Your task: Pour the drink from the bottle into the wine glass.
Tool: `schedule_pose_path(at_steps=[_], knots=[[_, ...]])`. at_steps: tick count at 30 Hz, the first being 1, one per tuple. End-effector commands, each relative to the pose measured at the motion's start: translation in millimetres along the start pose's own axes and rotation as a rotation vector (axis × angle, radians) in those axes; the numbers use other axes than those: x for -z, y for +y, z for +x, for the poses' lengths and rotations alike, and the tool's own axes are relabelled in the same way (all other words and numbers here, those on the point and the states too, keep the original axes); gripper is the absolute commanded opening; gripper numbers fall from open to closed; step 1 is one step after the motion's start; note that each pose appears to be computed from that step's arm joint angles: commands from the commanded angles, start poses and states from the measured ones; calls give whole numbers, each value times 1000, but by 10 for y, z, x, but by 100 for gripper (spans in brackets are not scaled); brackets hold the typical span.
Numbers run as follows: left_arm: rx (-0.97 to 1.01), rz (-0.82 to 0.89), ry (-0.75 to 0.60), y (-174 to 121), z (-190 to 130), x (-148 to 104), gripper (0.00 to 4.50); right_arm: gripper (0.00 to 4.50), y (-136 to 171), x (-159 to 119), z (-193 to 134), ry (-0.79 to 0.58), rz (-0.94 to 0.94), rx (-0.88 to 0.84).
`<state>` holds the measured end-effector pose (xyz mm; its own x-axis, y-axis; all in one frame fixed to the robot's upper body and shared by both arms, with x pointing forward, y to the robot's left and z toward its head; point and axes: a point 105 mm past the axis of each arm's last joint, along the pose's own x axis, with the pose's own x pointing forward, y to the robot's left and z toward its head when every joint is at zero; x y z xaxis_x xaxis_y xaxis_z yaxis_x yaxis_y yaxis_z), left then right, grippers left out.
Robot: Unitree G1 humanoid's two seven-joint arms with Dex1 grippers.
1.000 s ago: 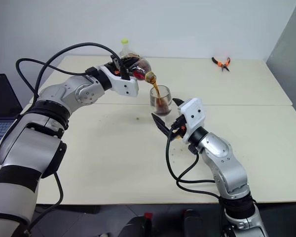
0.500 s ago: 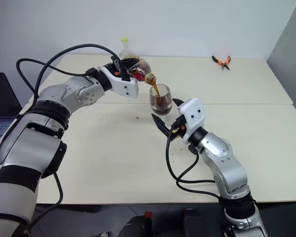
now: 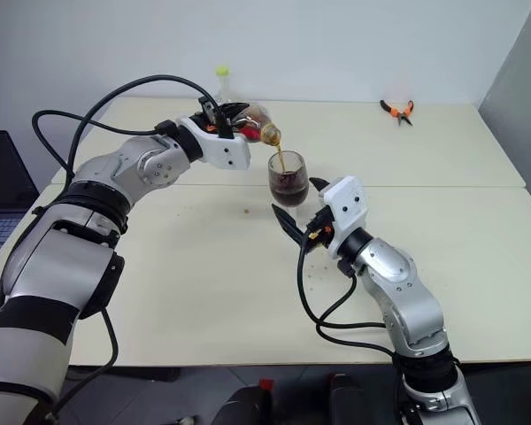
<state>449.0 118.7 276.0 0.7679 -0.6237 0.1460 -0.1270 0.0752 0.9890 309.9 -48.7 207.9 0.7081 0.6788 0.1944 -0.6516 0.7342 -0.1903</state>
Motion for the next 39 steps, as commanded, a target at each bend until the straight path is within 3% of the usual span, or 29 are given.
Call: schedule_pose_path(at_steps=[1,6,13,21,25,29,39], knots=[[-82,-65,-30,229,16,-54,74,450,26,-133,4,-51,-13,-11],[-90,-155,-28,228,17,-49,74,450,34,-133,5,-52,-11,-13],[-190,-578,4,323,-3,92,74,450,65,-137,-16,-56,-25,-27],[-352,-910,74,215,-306,414,74,450,332,-227,-160,-59,-9,-226],[-492,-1082,201,-52,-717,682,74,450,486,-255,-254,-21,0,-366],[-556,-1166,329,-350,-1074,782,74,450,520,-249,-289,9,-4,-426],[-588,-1340,534,-993,-1506,788,74,450,567,-221,-179,36,-17,-504]])
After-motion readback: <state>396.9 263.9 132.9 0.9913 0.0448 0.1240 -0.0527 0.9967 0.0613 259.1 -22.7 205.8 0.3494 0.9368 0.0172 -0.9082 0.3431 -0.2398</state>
